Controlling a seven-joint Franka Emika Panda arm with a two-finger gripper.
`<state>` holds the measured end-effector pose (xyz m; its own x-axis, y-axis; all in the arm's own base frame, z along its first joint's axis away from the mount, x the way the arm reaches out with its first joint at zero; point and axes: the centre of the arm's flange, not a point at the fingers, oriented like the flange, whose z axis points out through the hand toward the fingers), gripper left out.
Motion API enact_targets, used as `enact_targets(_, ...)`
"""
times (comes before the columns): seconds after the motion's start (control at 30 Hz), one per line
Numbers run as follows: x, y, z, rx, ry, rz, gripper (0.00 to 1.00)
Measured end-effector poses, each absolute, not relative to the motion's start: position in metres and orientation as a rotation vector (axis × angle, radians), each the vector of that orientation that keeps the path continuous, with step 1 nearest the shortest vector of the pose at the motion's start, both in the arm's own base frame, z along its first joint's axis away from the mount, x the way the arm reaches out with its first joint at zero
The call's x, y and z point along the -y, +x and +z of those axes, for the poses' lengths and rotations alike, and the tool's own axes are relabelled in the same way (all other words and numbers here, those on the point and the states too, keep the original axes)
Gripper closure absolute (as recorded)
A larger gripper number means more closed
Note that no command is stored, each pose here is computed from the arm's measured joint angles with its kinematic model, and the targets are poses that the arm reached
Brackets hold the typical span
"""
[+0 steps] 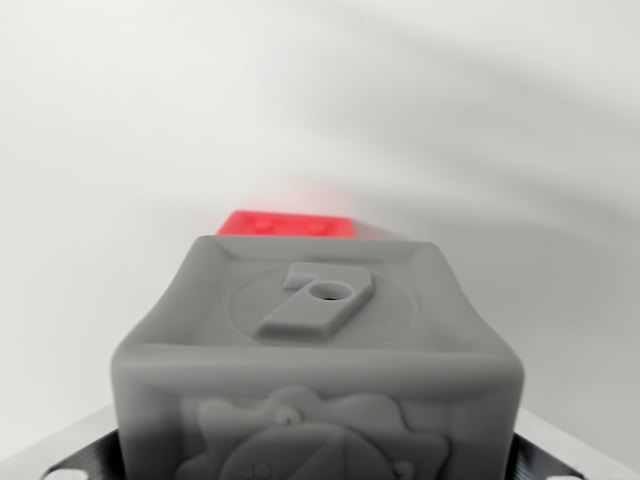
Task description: Destack cube
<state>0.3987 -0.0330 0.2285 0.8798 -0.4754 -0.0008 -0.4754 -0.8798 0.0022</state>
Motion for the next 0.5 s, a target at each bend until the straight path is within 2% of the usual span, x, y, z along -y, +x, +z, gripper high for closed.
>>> enact_targets(0.5, 0.041, 0.425, 0.222, 0.657, 3.070, 0.001, 1.00)
